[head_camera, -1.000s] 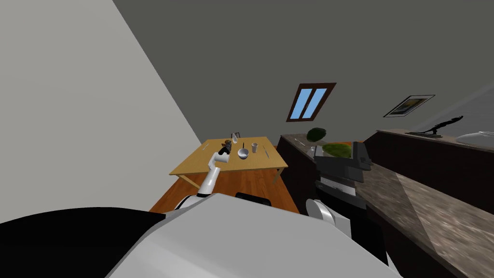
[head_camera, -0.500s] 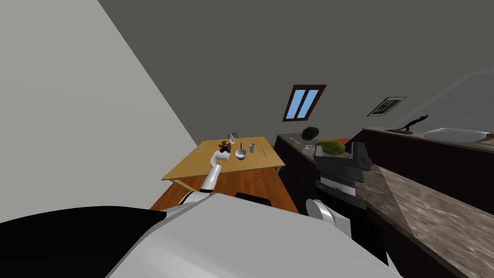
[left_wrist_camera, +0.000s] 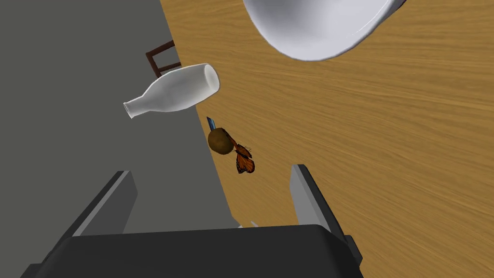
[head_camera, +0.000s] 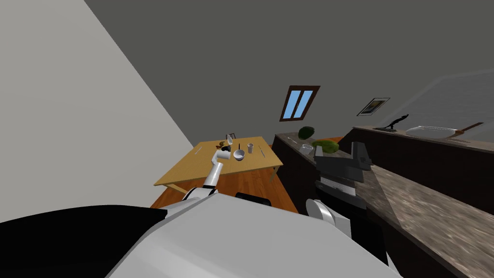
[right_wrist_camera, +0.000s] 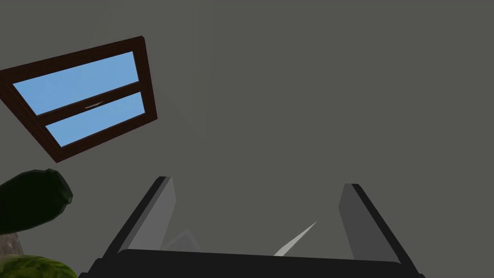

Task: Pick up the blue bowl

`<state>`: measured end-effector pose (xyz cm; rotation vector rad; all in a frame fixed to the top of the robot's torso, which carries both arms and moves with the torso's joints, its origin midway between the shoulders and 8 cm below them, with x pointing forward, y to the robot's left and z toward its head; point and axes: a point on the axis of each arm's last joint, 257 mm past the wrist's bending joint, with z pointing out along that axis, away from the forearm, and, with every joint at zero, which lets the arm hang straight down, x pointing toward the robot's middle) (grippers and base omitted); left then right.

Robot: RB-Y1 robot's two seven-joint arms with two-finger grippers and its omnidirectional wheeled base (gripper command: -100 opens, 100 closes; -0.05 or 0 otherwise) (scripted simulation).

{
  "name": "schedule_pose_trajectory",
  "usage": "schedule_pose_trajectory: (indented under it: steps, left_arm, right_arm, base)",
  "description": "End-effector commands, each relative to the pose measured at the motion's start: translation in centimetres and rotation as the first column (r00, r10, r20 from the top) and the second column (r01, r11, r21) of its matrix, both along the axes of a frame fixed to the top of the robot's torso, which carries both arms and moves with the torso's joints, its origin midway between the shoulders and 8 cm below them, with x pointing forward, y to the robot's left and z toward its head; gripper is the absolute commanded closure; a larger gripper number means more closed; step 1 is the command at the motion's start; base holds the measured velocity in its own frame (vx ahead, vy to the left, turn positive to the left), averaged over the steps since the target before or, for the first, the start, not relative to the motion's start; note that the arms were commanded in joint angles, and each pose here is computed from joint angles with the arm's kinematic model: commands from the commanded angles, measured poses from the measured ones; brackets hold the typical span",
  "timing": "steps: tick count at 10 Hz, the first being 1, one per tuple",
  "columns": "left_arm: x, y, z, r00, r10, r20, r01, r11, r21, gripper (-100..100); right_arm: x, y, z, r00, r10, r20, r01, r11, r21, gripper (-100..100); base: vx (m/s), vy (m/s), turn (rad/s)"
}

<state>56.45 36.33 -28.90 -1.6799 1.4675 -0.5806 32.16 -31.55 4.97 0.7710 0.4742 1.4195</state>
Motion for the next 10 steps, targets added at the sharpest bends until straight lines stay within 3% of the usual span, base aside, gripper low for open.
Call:
schedule_pose_trajectory:
  steps: [1,4,5,6,7,8,9,10]
  left_arm:
    - [-0.4,0.4,-1.4,0.998,0.026,-0.06,-0.027,0.999,-0.018,-100]
    - [-1.4,0.6,-3.1,0.99,0.051,-0.135,-0.057,0.998,-0.037,-100]
    - [-2.1,0.5,-4.5,0.98,0.069,-0.188,-0.08,0.995,-0.052,-100]
    - [-2.2,0.5,-4.6,0.979,0.069,-0.192,-0.081,0.995,-0.053,-100]
    - [-3.0,0.4,-6.0,0.965,0.084,-0.247,-0.103,0.992,-0.068,-100]
    - [-3.0,0.4,-6.0,0.965,0.084,-0.247,-0.103,0.992,-0.068,-100]
    - [-3.9,0.1,-7.2,0.949,0.095,-0.299,-0.124,0.989,-0.082,-100]
    - [-3.9,0.1,-7.3,0.949,0.095,-0.301,-0.124,0.989,-0.082,-100]
  right_arm:
    - [0.0,0.0,0.0,1.0,0.0,0.0,0.0,1.0,0.0,0]
    - [0.0,0.0,0.0,1.0,0.0,0.0,0.0,1.0,0.0,0]
    - [0.0,0.0,0.0,1.0,0.0,0.0,0.0,1.0,0.0,0]
    - [0.0,0.0,0.0,1.0,0.0,0.0,0.0,1.0,0.0,0]
    - [0.0,0.0,0.0,1.0,0.0,0.0,0.0,1.0,0.0,0]
    - [0.0,0.0,0.0,1.0,0.0,0.0,0.0,1.0,0.0,0]
    - [0.0,0.0,0.0,1.0,0.0,0.0,0.0,1.0,0.0,0]
    - [0.0,0.0,0.0,1.0,0.0,0.0,0.0,1.0,0.0,0]
  base:
    - [0.029,-0.005,-0.108]
    - [0.029,-0.005,-0.068]
    - [0.038,0.003,-0.086]
    - [0.031,0.002,-0.046]
    - [0.035,-0.009,-0.08]
    - [0.032,-0.007,-0.044]
    - [0.042,-0.006,-0.071]
    - [0.032,0.0,-0.046]
